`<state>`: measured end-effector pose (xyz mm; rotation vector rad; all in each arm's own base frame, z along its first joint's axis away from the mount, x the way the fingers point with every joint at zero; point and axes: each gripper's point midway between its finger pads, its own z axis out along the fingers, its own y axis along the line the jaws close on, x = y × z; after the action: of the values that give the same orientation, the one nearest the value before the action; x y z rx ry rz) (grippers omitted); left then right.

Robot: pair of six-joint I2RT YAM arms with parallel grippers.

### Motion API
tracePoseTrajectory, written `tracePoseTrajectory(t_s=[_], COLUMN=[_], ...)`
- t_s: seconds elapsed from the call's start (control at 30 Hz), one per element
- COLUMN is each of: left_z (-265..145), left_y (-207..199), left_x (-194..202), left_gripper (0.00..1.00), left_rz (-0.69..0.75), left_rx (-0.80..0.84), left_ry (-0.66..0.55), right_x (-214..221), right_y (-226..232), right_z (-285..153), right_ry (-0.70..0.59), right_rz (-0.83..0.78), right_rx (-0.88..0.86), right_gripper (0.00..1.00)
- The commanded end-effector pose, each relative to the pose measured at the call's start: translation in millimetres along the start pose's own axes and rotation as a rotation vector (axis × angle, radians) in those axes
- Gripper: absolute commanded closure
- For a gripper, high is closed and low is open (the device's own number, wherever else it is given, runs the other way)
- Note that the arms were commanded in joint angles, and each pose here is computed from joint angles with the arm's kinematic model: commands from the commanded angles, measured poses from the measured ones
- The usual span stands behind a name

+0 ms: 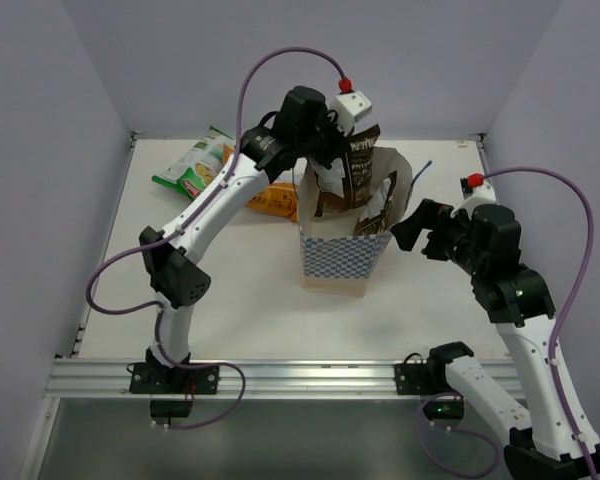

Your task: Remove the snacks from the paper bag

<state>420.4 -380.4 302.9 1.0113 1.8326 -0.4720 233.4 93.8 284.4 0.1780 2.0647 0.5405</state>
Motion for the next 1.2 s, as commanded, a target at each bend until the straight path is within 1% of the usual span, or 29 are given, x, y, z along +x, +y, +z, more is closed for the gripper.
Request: tracePoseTrajectory(t_s=[0.0,0.17,0.33,0.5,0.67,0.73,0.8,0.87,1.03,1.17], left_z=[-73.5,-100.9,-118.1,-136.4,-170.0,-179.6,-191.8,-200.6,-222.9,-243.3], left_y=[10.6,15.0,19.0,31.6,46.5,45.6,43.2,42.9,49.3,72.3], left_x=[-100.9,-129.4,-148.7,-165.3,-191.9,-201.7,-210.1,-217.9,-233.5,-237.9], left_gripper=[1.0,1.0,1.0,1.0,1.0,1.0,1.0,1.0,1.0,1.0], left_rz=[0.029,0.022,-0.006,-0.05,-0.09,-0.084,-0.121,-0.125,-0.164,-0.158], left_rx=[-0.083,-0.121,-0.153,-0.228,-0.295,-0.288,-0.274,-0.274,-0.307,-0.393], left_ry=[-0.317,-0.422,-0.514,-0.591,-0.715,-0.767,-0.815,-0.862,-0.968,-0.98], right_x=[-2.7,-1.8,-1.1,1.2,3.9,5.0,6.8,7.6,9.1,8.5], right_y=[-1.7,-2.6,-3.5,-5.1,-6.9,-8.1,-8.5,-9.4,-9.7,-10.3], right_z=[-1.7,-2.9,-3.6,-5.1,-7.1,-8.3,-8.3,-9.2,-10.7,-12.2], right_ry=[-0.025,-0.028,-0.031,-0.035,-0.038,-0.042,-0.04,-0.042,-0.044,-0.051], right_rz=[0.002,-0.003,-0.003,-0.005,-0.001,0.001,0.001,0.002,0.0,-0.003], right_rx=[0.004,0.004,0.006,0.007,0.011,0.012,0.011,0.014,0.011,0.013], right_gripper=[0.01,0.01,0.01,0.01,0.01,0.01,0.01,0.01,0.01,0.01])
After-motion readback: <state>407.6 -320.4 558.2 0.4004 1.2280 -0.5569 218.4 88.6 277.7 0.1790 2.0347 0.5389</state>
